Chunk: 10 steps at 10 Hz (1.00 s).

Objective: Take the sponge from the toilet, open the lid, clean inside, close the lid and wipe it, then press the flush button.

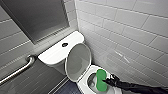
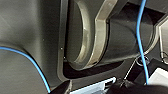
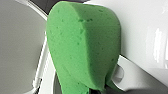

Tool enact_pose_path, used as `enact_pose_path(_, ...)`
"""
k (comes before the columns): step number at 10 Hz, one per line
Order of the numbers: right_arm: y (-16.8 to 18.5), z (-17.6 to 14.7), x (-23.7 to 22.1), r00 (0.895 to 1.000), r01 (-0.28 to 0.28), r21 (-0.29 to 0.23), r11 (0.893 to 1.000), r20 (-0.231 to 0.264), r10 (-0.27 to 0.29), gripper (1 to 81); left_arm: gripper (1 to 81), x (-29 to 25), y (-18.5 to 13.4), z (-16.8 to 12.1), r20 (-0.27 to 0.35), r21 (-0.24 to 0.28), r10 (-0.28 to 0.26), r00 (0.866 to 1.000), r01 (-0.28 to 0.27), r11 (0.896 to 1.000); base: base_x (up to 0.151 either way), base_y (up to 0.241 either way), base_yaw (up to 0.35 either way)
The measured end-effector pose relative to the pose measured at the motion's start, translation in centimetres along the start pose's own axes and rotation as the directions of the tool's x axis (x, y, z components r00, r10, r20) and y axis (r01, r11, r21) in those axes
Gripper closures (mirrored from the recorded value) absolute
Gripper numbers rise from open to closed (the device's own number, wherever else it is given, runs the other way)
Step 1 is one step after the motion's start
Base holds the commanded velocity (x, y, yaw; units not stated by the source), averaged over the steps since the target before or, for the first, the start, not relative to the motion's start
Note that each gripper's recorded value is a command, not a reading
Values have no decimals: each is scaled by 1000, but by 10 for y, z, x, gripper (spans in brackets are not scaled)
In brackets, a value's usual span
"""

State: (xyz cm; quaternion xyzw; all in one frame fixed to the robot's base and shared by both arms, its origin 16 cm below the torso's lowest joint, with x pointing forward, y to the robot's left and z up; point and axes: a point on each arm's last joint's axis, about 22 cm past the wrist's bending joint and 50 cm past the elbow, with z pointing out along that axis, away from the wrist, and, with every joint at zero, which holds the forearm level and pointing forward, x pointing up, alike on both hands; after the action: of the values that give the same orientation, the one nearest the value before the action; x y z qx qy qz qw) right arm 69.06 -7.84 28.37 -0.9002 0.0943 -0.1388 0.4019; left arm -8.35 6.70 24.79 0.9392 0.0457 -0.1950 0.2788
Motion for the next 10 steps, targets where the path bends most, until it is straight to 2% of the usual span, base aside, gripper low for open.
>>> enact_pose_path(6,24,-62,-7,999,-37,7,999,-21,37,811,10,3,13,5,-4,-17,1,1000,-1,1000,0,0,0)
enact_pose_path(8,37,-82,-16,997,-63,1,998,-37,63,811,10,3,13,5,-3,-16,3,1000,-3,1000,0,0,0)
enact_pose_path(10,45,-97,-24,993,-94,5,996,-76,94,811,10,3,13,5,-4,-17,3,1000,-3,1000,0,0,0)
